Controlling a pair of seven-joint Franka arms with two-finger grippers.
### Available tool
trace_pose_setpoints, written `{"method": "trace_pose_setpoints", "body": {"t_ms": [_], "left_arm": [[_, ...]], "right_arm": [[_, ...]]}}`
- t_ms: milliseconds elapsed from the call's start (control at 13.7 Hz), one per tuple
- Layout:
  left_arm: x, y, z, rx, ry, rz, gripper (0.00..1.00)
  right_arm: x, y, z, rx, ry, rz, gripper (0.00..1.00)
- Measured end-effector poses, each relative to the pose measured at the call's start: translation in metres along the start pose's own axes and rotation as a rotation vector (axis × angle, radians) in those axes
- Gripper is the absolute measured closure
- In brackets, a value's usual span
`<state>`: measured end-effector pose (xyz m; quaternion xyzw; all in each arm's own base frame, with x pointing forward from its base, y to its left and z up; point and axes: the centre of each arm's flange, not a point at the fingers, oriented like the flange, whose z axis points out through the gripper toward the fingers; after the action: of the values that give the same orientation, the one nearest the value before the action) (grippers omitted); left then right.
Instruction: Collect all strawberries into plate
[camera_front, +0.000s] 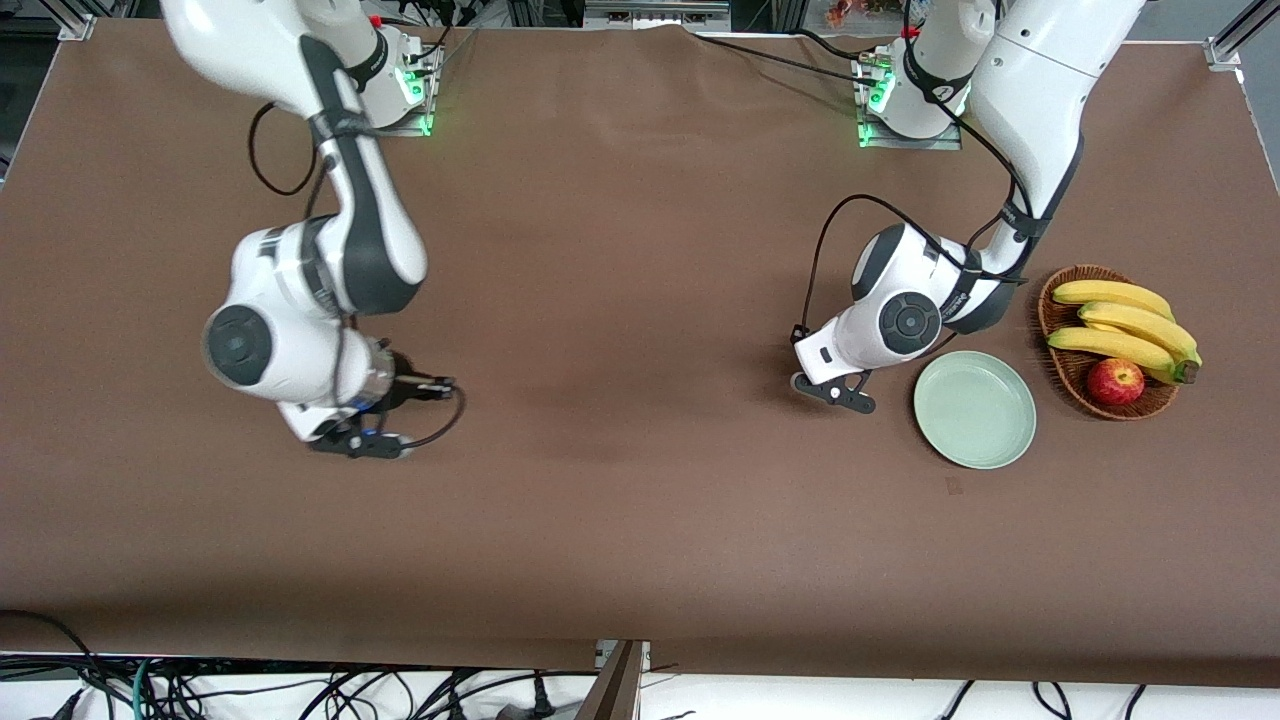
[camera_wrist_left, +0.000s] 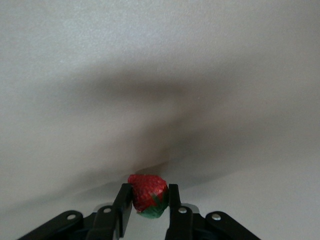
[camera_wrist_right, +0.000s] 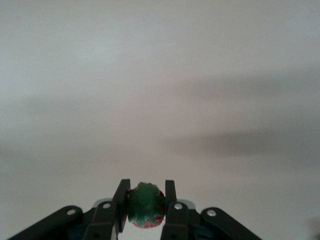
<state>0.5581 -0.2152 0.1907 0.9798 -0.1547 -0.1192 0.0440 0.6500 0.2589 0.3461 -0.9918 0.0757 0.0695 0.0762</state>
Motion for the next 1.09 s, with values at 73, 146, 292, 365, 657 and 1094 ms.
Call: {"method": "trace_pose_setpoints", "body": {"t_ms": [73, 146, 292, 365, 657, 1094], "left_arm": [[-0.001, -0.004, -0.011, 0.025, -0.018, 0.010, 0.66], [-0.002, -0.012, -0.030, 0.061, -0.039, 0.025, 0.66], [-0.001, -0.039, -0.077, 0.103, -0.077, 0.068, 0.66], [0.000, -0.056, -0.099, 0.107, -0.081, 0.101, 0.66], [-0.009, -0.158, -0.109, 0.189, -0.119, 0.249, 0.66], [0.001, -0.204, -0.028, 0.155, -0.089, 0.358, 0.66]], "right_arm": [[-0.018, -0.035, 0.010, 0.009, -0.009, 0.039, 0.68], [-0.037, -0.071, 0.026, 0.029, -0.005, 0.080, 0.68], [-0.069, -0.134, 0.064, 0.092, 0.031, 0.167, 0.68], [-0.084, -0.162, 0.082, 0.127, 0.048, 0.210, 0.68], [-0.142, -0.248, 0.143, 0.307, 0.128, 0.394, 0.68], [-0.215, -0.317, 0.208, 0.604, 0.200, 0.673, 0.39]]}}
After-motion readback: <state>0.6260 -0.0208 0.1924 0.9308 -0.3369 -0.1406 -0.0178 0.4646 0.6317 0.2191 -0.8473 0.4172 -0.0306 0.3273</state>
